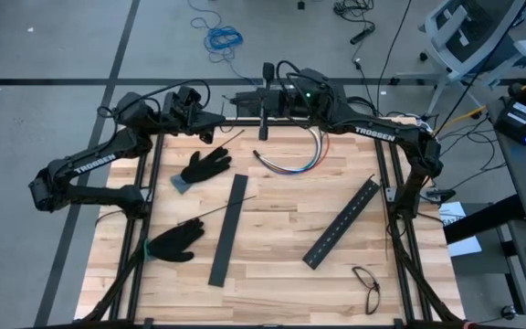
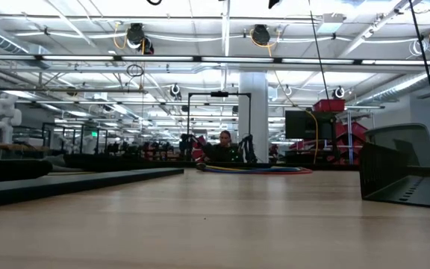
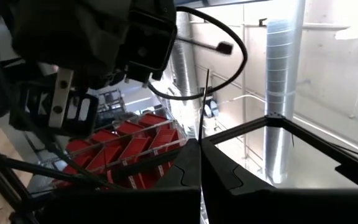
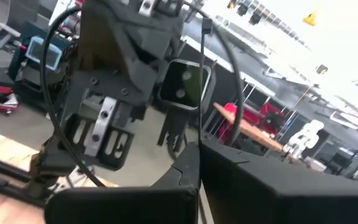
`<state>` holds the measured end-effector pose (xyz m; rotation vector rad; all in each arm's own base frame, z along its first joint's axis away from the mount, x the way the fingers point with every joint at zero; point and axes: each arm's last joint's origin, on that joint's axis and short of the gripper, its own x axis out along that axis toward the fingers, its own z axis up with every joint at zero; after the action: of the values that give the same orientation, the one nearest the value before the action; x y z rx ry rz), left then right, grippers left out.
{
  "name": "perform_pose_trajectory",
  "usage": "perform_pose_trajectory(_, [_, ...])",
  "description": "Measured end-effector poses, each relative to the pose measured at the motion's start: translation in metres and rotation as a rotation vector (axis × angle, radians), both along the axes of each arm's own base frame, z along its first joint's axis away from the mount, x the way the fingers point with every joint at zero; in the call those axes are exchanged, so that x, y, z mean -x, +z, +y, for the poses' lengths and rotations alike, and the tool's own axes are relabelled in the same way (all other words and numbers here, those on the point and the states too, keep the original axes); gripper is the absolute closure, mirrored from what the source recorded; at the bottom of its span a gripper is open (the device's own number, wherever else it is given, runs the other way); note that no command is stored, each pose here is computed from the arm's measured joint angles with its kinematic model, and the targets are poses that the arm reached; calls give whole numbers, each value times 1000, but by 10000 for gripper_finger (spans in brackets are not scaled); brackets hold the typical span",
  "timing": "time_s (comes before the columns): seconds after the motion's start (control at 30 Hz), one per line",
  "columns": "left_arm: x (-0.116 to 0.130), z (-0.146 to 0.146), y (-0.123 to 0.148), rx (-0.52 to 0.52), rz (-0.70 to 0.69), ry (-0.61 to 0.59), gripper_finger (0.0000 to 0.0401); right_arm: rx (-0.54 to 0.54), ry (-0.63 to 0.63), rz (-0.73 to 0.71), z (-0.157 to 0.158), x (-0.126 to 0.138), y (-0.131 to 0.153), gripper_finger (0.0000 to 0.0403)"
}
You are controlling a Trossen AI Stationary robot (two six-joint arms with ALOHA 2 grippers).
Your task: Ziptie cables
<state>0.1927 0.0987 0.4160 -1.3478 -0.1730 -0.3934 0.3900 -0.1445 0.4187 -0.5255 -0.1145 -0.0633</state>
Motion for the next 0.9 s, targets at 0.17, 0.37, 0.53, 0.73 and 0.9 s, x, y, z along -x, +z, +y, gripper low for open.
perform_pose_trajectory(0.17, [2, -1, 2, -27, -21, 2, 401, -31, -1, 22, -1, 0, -2, 403])
perform_pose_trajectory(0.37, [2, -1, 2, -36, -18, 5, 401, -32, -1, 20, -1, 0, -2, 403])
perform_pose_trajectory(0.53, [1, -1, 1, -36, -15, 3, 401, -33, 0, 14, -1, 0, -2, 403])
perform_pose_trajectory(0.73, [1, 0, 1, -37, -10, 19, 401, -40, 2, -2, 0, 0, 0, 403])
perform_pose_trajectory(0.9, [3, 4, 1, -49, -13, 47, 401, -41, 7, 0, 0, 0, 0, 403])
